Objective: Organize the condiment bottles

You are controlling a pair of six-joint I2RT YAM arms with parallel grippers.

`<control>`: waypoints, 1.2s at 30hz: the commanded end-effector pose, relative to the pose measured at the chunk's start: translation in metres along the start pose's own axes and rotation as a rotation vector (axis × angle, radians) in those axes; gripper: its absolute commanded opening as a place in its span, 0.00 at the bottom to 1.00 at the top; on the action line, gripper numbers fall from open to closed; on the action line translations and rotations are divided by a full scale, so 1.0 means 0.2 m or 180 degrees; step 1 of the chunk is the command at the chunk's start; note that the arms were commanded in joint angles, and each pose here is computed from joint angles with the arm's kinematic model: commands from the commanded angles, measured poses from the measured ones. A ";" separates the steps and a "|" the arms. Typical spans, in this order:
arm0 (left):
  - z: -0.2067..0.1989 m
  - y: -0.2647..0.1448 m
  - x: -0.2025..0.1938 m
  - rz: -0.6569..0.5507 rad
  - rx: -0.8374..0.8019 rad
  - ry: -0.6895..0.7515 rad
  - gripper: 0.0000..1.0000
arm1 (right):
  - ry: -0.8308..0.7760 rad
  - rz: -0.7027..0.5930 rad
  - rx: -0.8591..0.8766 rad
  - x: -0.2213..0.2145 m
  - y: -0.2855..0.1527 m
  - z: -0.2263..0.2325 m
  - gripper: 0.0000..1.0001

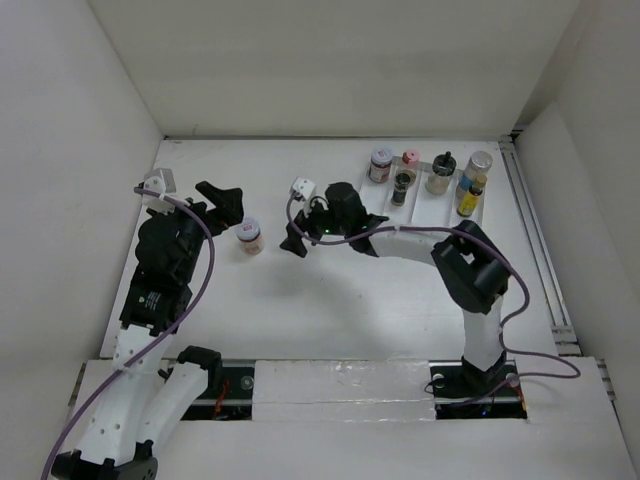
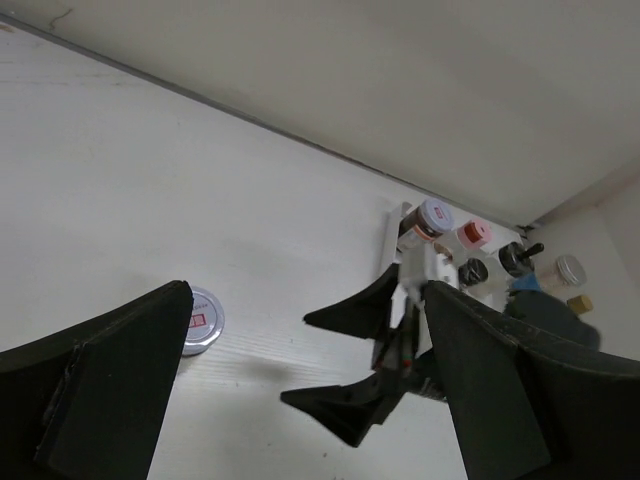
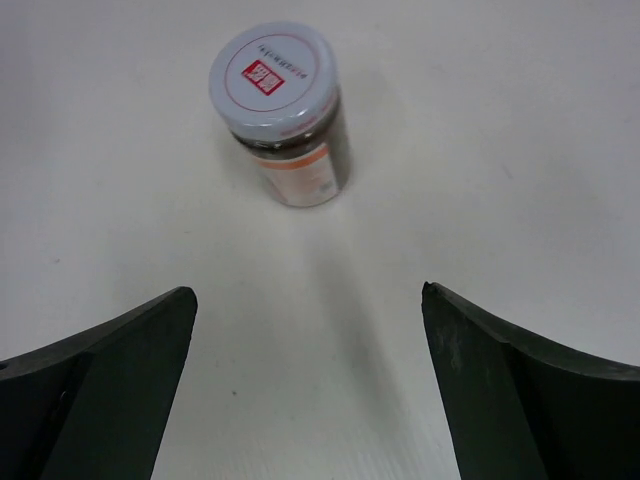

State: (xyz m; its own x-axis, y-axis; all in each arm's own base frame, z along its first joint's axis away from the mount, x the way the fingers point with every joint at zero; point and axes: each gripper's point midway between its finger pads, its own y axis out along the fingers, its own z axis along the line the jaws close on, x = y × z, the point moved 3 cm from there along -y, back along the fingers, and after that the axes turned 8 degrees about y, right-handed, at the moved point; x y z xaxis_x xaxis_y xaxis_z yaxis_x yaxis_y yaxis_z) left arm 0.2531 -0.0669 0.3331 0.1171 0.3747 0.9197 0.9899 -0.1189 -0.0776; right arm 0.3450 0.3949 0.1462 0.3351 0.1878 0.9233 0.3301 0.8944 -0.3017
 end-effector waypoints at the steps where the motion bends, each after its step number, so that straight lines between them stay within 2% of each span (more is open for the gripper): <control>1: 0.00 -0.03 0.10 -0.0231 0.0086 -0.0089 0.98 | -0.0222 -0.0119 0.0251 0.10 0.16 0.13 1.00; 3: -0.01 -0.03 0.11 -0.0244 0.0032 -0.0092 0.98 | -0.0318 -0.0179 0.0305 0.15 0.26 0.19 1.00; 4: -0.02 -0.03 0.10 -0.0231 0.0002 -0.0058 0.98 | -0.0301 -0.0120 0.0298 0.10 0.32 0.18 1.00; 7: -0.04 -0.03 0.09 -0.0186 -0.0101 -0.0054 0.98 | -0.0349 -0.0206 0.0225 0.16 0.42 0.19 1.00; 9: -0.04 -0.03 0.10 -0.0213 -0.0112 -0.0028 0.98 | -0.0315 -0.0129 0.0139 0.10 0.49 0.14 1.00; 10: -0.04 -0.03 0.10 -0.0213 -0.0112 -0.0028 0.98 | -0.0319 -0.0219 0.0149 0.16 0.51 0.14 1.00; 11: -0.05 -0.04 0.10 -0.0200 -0.0143 -0.0026 0.98 | -0.0292 -0.0147 0.0141 0.10 0.55 0.12 1.00; 15: -0.05 -0.04 0.10 -0.0189 -0.0169 0.0004 0.98 | -0.0250 -0.0171 0.0169 0.10 0.64 0.13 0.98; 20: -0.07 -0.04 0.10 -0.0201 -0.0217 0.0002 0.98 | -0.0184 -0.0216 0.0074 0.10 0.71 0.08 0.76; 21: -0.07 -0.04 0.10 -0.0201 -0.0217 0.0002 0.98 | -0.0165 -0.0242 0.0078 0.12 0.70 0.09 0.65; 22: -0.07 -0.04 0.10 -0.0201 -0.0217 0.0002 0.98 | -0.0141 -0.0278 0.0055 0.15 0.69 0.10 0.61; 24: -0.06 -0.03 0.08 -0.0175 -0.0206 0.0005 0.98 | -0.0099 -0.0342 0.0067 0.16 0.65 0.12 0.55; 26: -0.06 -0.03 0.08 -0.0174 -0.0205 0.0005 0.98 | -0.0177 -0.0747 0.0130 0.41 0.51 0.17 0.55; 28: -0.06 -0.02 0.07 -0.0148 -0.0194 0.0008 0.98 | -0.0158 -0.0910 0.0021 0.51 0.37 0.09 0.54; 29: -0.06 -0.02 0.07 -0.0136 -0.0221 0.0009 0.98 | -0.0226 -0.1189 0.0016 0.71 0.23 0.12 0.54; 31: -0.07 -0.02 0.07 -0.0125 -0.0248 0.0010 0.98 | -0.0205 -0.1296 -0.0256 0.77 0.05 -0.02 0.54; 32: -0.07 -0.02 0.07 -0.0125 -0.0248 0.0010 0.98 | -0.0281 -0.1445 -0.0355 0.88 -0.08 -0.03 0.54; 36: -0.08 -0.02 0.08 -0.0143 -0.0292 0.0008 0.98 | -0.0221 -0.1414 -0.0935 0.85 -0.34 -0.35 0.51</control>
State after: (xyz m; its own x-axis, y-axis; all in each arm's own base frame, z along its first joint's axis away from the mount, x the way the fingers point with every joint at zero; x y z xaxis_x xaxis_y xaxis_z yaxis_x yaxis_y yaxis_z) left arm 0.2499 -0.0729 0.3347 0.1290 0.3744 0.9183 0.9839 -0.1635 -0.0715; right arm 0.4048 0.3928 0.2047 0.2986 0.0422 0.9534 0.5214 0.8295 -0.2000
